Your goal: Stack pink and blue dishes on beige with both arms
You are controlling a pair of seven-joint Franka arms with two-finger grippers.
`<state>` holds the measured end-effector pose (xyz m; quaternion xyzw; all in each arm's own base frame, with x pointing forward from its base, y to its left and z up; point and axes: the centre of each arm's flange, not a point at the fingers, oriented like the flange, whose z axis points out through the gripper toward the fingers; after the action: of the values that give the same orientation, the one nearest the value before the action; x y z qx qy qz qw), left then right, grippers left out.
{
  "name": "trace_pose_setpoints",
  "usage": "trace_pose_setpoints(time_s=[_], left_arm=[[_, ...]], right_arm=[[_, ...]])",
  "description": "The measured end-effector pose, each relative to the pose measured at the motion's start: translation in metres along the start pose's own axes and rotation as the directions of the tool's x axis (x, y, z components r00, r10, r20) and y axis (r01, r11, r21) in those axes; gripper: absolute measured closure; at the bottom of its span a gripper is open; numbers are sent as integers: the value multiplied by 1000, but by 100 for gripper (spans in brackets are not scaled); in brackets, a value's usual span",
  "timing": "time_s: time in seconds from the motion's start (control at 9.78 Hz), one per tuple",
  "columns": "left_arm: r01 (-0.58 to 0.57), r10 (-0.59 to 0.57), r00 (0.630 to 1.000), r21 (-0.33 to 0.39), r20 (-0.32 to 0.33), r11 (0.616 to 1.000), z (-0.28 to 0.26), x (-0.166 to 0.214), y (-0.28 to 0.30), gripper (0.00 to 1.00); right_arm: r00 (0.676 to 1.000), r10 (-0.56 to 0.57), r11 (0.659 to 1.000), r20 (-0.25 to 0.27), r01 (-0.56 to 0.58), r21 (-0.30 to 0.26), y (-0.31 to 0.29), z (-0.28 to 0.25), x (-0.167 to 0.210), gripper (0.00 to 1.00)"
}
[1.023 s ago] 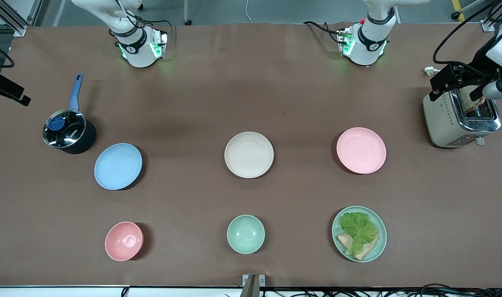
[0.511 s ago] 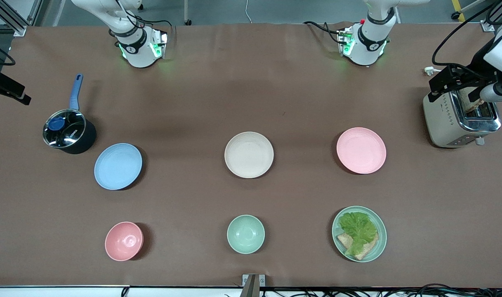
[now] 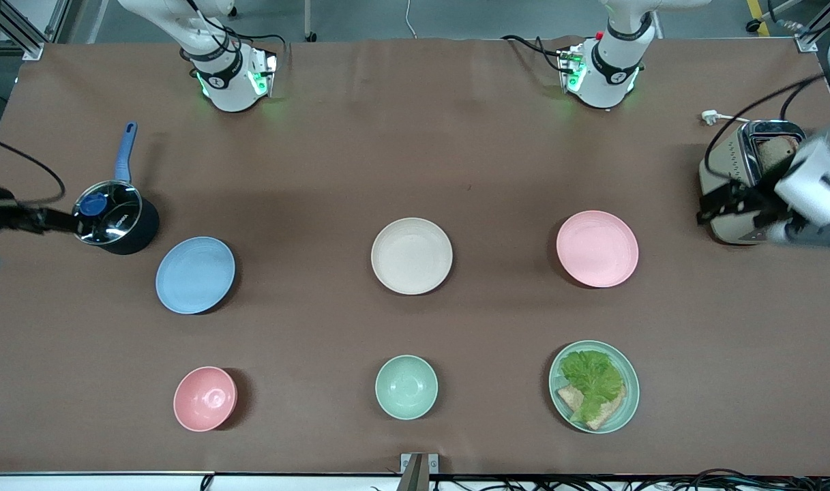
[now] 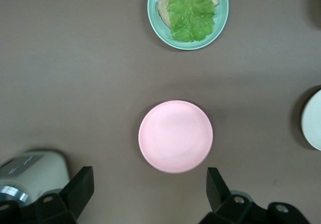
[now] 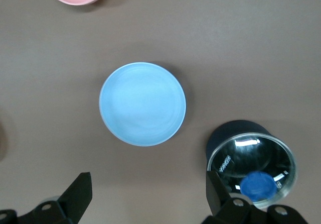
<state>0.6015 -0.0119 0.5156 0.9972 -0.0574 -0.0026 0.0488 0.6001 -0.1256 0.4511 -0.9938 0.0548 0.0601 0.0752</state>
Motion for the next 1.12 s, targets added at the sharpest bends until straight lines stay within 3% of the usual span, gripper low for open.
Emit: trace_pose_setpoints(time_s=[0.2, 0.51, 0.82, 0.92, 1.12], left_arm=[[-87, 89, 996, -69, 30, 994, 87, -3, -38, 0], [-128, 146, 986, -192, 84, 973, 205, -3, -61, 1], [-98, 139, 974, -216, 181, 971, 272, -13, -65, 11], [-89, 137, 968, -223, 208, 971, 288, -17, -65, 27], [-78, 133, 963, -229, 236, 970, 304, -22, -67, 31]], right_arm=[[1000, -7, 999, -28, 8, 38, 36, 81, 10, 0], [997, -70, 969, -37, 77, 235, 80, 185, 9, 0], [994, -103, 949, -44, 111, 294, 111, 248, 7, 1], [994, -97, 947, -43, 105, 304, 110, 252, 6, 5], [996, -74, 939, -44, 84, 334, 106, 257, 4, 17]])
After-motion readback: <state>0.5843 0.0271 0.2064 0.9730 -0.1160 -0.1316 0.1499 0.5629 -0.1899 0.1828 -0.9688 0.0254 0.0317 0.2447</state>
